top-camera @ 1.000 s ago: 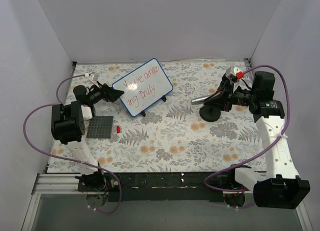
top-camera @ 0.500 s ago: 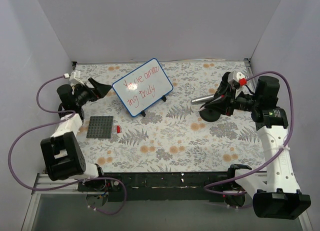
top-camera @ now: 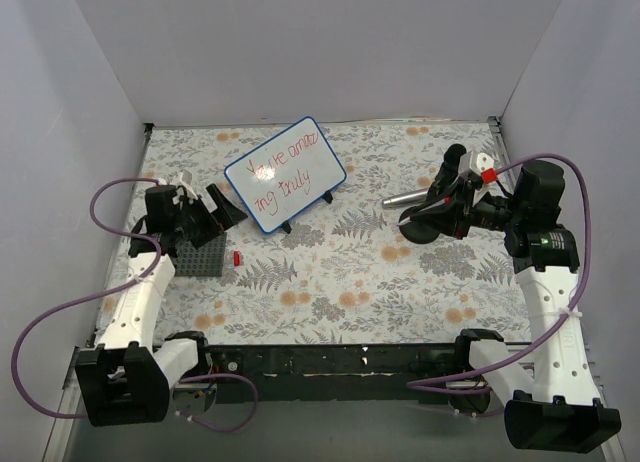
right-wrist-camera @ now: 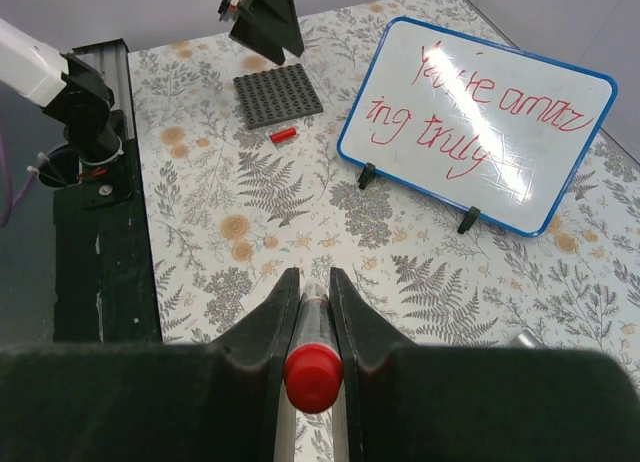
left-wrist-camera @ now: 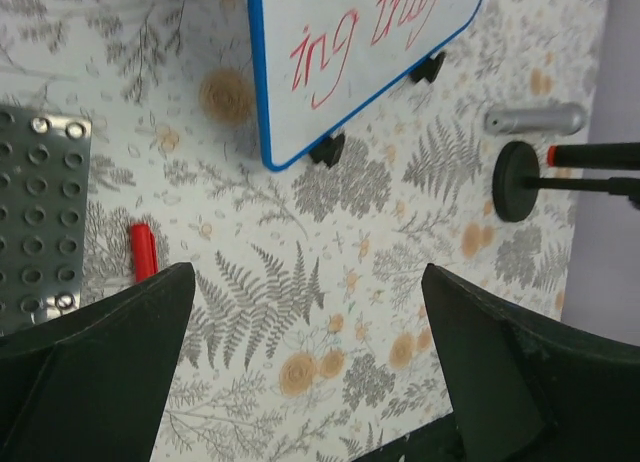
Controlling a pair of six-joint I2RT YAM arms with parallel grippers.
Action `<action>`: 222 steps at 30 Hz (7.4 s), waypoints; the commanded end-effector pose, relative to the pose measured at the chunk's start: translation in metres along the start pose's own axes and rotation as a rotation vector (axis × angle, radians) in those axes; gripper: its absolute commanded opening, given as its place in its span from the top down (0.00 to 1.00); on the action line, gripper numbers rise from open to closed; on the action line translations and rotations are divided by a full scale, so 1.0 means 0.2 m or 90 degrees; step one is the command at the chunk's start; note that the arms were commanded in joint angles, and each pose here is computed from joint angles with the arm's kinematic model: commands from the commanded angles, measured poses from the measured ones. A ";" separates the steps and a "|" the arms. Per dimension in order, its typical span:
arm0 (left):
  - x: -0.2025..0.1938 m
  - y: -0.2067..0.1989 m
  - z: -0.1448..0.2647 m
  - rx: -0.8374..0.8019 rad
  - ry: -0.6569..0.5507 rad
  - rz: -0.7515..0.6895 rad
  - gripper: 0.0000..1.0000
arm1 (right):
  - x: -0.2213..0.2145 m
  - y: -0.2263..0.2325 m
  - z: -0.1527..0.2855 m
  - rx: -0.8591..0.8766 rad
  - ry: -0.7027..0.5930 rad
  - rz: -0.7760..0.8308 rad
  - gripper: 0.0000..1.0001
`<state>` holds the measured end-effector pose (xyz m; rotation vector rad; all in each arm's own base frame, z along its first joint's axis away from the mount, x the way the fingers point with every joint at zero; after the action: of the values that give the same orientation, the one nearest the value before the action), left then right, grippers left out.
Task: Write a sentence on the whiteboard
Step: Pick up the pen cap from the center of the board, then move the pen cap to the center of the board, then pick up the pen cap from the center of the board.
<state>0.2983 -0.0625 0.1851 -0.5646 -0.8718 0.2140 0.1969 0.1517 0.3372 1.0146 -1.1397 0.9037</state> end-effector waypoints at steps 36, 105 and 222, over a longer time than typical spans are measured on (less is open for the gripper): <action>-0.46 0.39 -0.29 0.377 0.335 -0.067 0.61 | -0.06 0.00 -0.03 0.067 -0.013 -0.010 0.99; -1.10 -0.32 -0.45 -0.018 0.275 -0.419 0.89 | -0.38 -0.07 -0.42 0.137 0.122 -0.146 0.99; -1.03 -0.36 -0.49 0.136 0.299 -0.425 0.69 | -0.68 -0.06 -0.53 0.188 0.188 -0.088 0.99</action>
<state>0.2337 -0.2440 0.0342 -0.1429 -0.5244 -0.3897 0.2102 0.2399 0.1873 1.1352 -0.6726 1.0712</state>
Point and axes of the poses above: each gripper's point midway between its finger pads, its own z axis back along the fingers, its own y axis along the line the jaws close on, x = y × z, the point moved 1 cm from there along z, back along the fingers, and after that the axes turned 9 degrees about -z, right-handed, at the moved point
